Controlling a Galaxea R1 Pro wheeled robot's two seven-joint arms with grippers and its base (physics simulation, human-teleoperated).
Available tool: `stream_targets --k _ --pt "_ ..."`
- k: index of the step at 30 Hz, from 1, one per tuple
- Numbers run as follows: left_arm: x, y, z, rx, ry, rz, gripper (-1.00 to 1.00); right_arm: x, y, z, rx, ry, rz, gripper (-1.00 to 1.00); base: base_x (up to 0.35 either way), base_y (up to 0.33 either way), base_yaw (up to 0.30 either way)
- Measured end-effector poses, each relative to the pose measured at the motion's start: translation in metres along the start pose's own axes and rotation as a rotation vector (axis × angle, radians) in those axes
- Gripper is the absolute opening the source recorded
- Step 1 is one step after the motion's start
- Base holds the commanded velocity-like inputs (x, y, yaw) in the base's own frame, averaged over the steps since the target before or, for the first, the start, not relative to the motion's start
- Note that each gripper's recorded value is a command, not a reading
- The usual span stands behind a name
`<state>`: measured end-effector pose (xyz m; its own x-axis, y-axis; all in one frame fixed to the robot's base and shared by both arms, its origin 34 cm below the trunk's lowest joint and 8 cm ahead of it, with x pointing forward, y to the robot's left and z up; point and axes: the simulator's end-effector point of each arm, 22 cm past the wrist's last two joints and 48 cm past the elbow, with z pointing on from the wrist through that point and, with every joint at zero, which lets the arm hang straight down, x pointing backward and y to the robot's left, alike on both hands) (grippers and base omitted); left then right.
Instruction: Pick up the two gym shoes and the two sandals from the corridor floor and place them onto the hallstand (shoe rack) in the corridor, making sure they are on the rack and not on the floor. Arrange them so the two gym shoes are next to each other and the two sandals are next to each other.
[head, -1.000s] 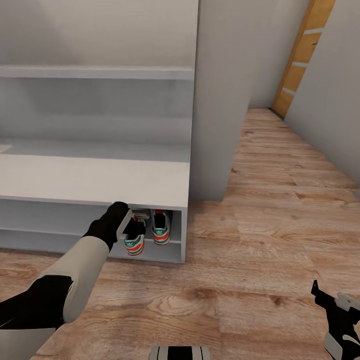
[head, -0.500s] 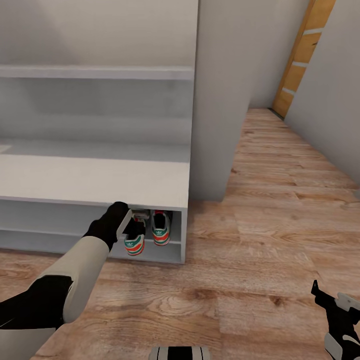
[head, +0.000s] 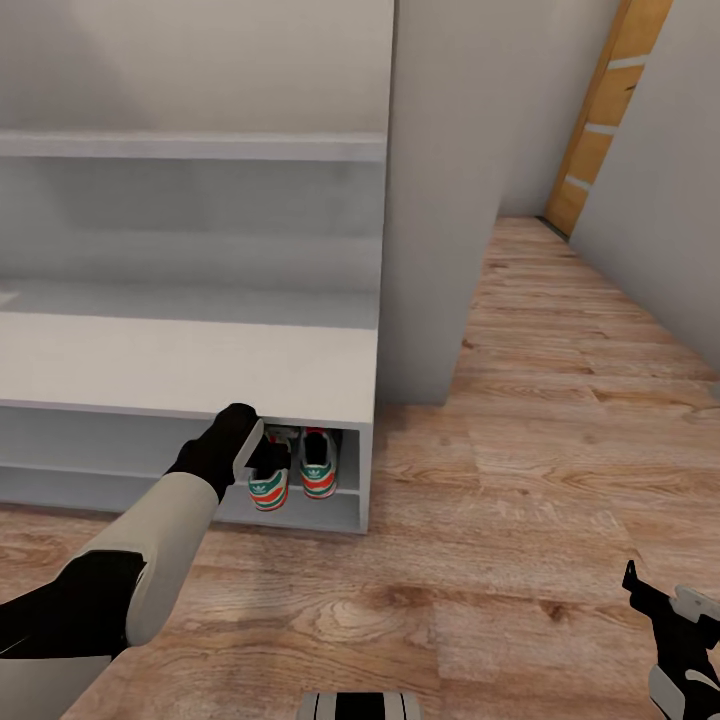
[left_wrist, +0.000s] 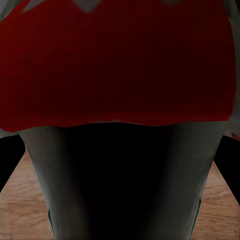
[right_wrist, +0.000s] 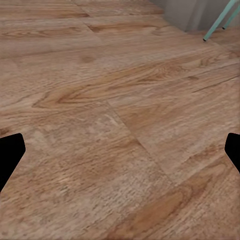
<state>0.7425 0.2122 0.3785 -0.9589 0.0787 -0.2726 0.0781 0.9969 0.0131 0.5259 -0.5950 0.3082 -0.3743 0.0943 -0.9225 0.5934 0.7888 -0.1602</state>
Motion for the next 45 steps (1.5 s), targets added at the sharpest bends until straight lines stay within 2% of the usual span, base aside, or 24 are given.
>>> stream_targets --k 45 --pt "0.0026 -0.0006 -0.0004 0.001 0.006 0.001 -1.00 -0.0010 0.0003 -0.0002 -0.001 -0.002 0.001 1.00 0.018 0.000 0.000"
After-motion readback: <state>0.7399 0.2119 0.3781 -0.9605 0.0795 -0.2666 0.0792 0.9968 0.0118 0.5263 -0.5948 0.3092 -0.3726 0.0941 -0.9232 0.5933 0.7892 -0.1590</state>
